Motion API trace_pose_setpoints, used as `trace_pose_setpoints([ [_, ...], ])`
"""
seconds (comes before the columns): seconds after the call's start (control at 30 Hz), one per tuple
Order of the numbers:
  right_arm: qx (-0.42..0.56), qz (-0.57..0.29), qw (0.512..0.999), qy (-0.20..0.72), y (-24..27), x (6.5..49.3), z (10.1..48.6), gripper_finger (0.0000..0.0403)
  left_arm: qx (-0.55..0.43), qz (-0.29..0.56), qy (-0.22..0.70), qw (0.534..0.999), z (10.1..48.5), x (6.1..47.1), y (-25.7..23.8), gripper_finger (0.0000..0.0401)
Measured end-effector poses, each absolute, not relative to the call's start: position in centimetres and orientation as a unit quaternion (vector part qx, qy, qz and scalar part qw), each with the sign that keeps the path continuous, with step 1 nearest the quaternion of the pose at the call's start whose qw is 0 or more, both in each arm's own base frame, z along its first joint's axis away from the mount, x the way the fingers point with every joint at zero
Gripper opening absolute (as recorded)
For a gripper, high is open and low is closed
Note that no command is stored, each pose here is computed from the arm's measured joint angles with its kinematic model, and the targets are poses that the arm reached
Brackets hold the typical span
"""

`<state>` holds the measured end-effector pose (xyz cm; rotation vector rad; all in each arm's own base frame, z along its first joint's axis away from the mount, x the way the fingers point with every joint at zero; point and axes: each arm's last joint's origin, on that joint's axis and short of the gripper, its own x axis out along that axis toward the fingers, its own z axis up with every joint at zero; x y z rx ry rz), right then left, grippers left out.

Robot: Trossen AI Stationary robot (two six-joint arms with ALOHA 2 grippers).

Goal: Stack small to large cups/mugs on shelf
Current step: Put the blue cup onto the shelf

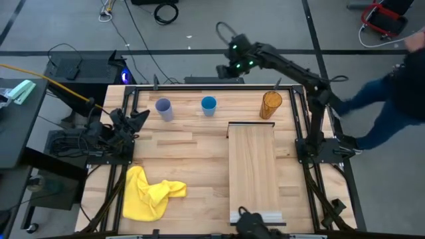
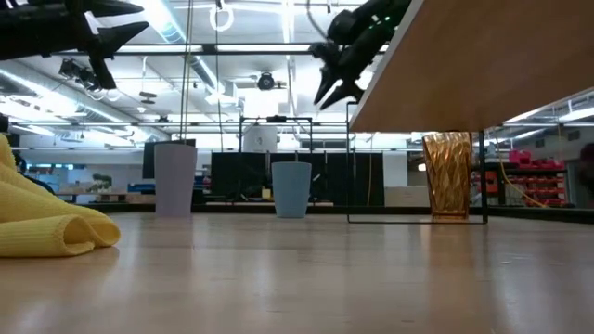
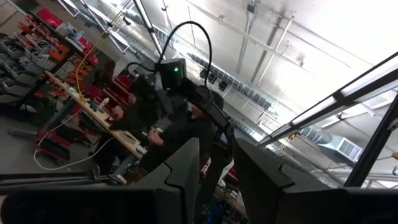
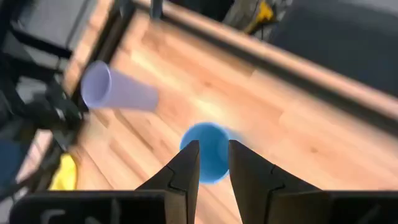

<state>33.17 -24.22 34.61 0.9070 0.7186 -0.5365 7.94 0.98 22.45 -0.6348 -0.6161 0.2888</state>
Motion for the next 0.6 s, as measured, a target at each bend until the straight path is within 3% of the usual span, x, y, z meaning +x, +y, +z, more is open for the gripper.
trace_pose_setpoints([
  [0.4,0.407,-0.270,0.758,0.433,-22.8,37.0,28.6,0.0106,-0.304,0.142,-0.288,0.897,22.3,8.0,1.0,0.0107],
  [0.6,0.381,-0.295,0.761,0.434,-22.1,37.5,28.7,0.0107,-0.303,0.145,-0.279,0.900,22.1,8.1,1.0,0.0107],
])
